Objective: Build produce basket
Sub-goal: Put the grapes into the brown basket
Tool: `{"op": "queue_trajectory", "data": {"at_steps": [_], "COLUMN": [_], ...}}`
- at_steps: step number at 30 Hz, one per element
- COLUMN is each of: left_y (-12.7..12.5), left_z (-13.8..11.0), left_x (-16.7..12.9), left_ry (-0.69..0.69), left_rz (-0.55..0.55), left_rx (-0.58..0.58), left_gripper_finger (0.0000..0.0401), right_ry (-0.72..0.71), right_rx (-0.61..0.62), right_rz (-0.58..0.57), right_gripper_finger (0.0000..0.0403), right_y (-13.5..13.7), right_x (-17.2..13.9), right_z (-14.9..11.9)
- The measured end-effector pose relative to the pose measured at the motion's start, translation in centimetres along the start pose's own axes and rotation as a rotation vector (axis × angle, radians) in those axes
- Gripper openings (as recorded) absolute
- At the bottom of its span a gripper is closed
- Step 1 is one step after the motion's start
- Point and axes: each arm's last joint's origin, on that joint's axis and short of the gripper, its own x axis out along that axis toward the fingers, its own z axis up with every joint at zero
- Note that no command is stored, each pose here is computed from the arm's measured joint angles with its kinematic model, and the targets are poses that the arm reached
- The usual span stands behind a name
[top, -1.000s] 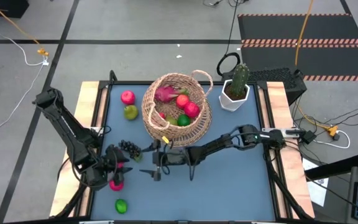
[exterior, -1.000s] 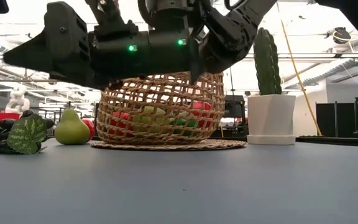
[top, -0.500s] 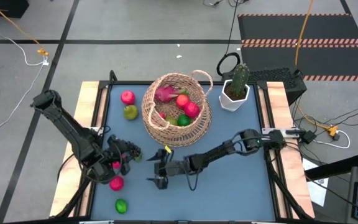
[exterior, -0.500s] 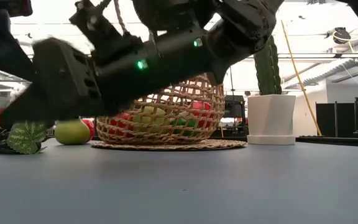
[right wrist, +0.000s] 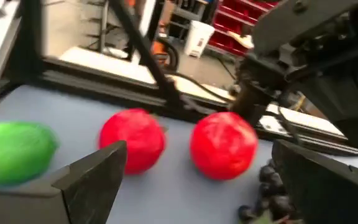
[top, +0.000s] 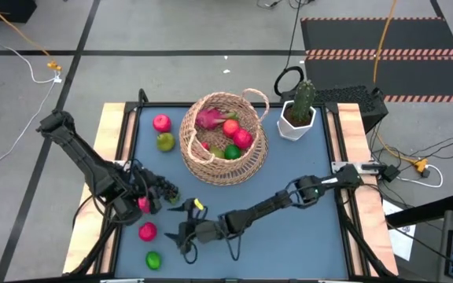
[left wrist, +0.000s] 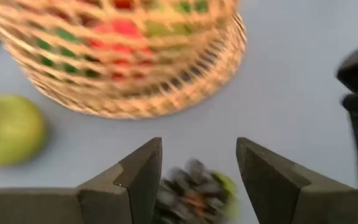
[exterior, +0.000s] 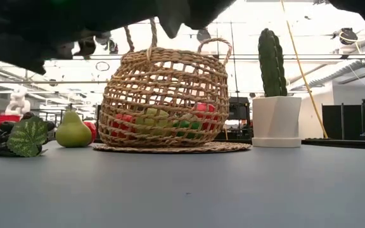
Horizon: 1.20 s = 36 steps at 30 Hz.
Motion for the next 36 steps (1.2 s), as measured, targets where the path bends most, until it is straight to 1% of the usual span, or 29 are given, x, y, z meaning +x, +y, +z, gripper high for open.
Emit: {"op": "queue_trajectory", "data": {"at_steps": [2,3,5,6,7,8,10,11,13,17,19,21,24,26,29,31,34,36], "left_y": [0.9,1.3,1.9,2.1,2.2,2.3,2.4,2.4,2.4,2.6,2.6,2.6,2.6,2.6,2.6,2.6,2.5,2.5], "left_z": [0.3,0.4,0.7,0.8,0.9,1.0,1.1,1.1,1.0,0.7,0.6,0.6,0.6,0.5,0.4,0.4,0.3,0.3], "left_x": [-0.4,-0.5,-0.8,-0.9,-1.0,-1.1,-1.2,-1.2,-1.2,-0.9,-0.9,-0.8,-0.8,-0.8,-0.8,-0.8,-0.8,-0.8], "left_ry": [-0.041,-0.069,-0.122,-0.143,-0.164,-0.181,-0.194,-0.195,-0.196,-0.193,-0.192,-0.189,-0.177,-0.148,-0.118,-0.116,-0.095,-0.093], "left_rz": [0.037,0.054,0.078,0.086,0.091,0.095,0.099,0.099,0.101,0.109,0.111,0.109,0.103,0.093,0.082,0.079,0.069,0.066], "left_rx": [0.020,0.024,0.029,0.031,0.031,0.032,0.034,0.037,0.041,0.052,0.049,0.041,0.027,0.022,0.009,-0.021,-0.041,-0.046], "left_gripper_finger": [0.0209,0.0209,0.0209,0.0209,0.0209,0.0209,0.0209,0.0209,0.0209,0.0209,0.0209,0.0209,0.0209,0.0209,0.0209,0.0209,0.0209,0.0209], "right_ry": [0.007,0.006,-0.045,-0.062,-0.057,-0.041,0.025,0.067,0.125,0.141,0.145,0.163,0.193,0.210,0.206,0.201,0.195,0.192], "right_rx": [0.045,0.102,0.235,0.264,0.252,0.211,0.093,0.041,-0.003,0.031,0.054,0.119,0.233,0.285,0.341,0.356,0.395,0.427], "right_rz": [-0.036,-0.019,0.061,0.057,0.019,-0.035,-0.121,-0.149,-0.150,-0.111,-0.119,-0.129,-0.076,-0.034,-0.048,-0.055,-0.069,-0.079], "right_gripper_finger": [0.0393,0.0393,0.0393,0.0393,0.0393,0.0393,0.0393,0.0393,0.0393,0.0393,0.0393,0.0393,0.0392,0.0387,0.0368,0.0346,0.0299,0.0259], "right_y": [-1.1,-1.7,-2.5,-2.8,-3.0,-3.4,-3.8,-3.8,-4.0,-4.5,-5.1,-5.7,-6.7,-7.4,-8.2,-8.6,-9.0,-9.2], "right_x": [0.6,1.0,2.1,2.5,2.8,3.0,3.2,3.2,3.3,3.6,3.8,4.0,4.4,4.5,4.5,4.5,4.4,4.4], "right_z": [-0.1,-0.5,-1.6,-2.0,-2.5,-3.0,-4.0,-4.4,-5.0,-5.4,-5.6,-6.4,-8.0,-9.1,-10.1,-10.5,-11.2,-11.3]}}
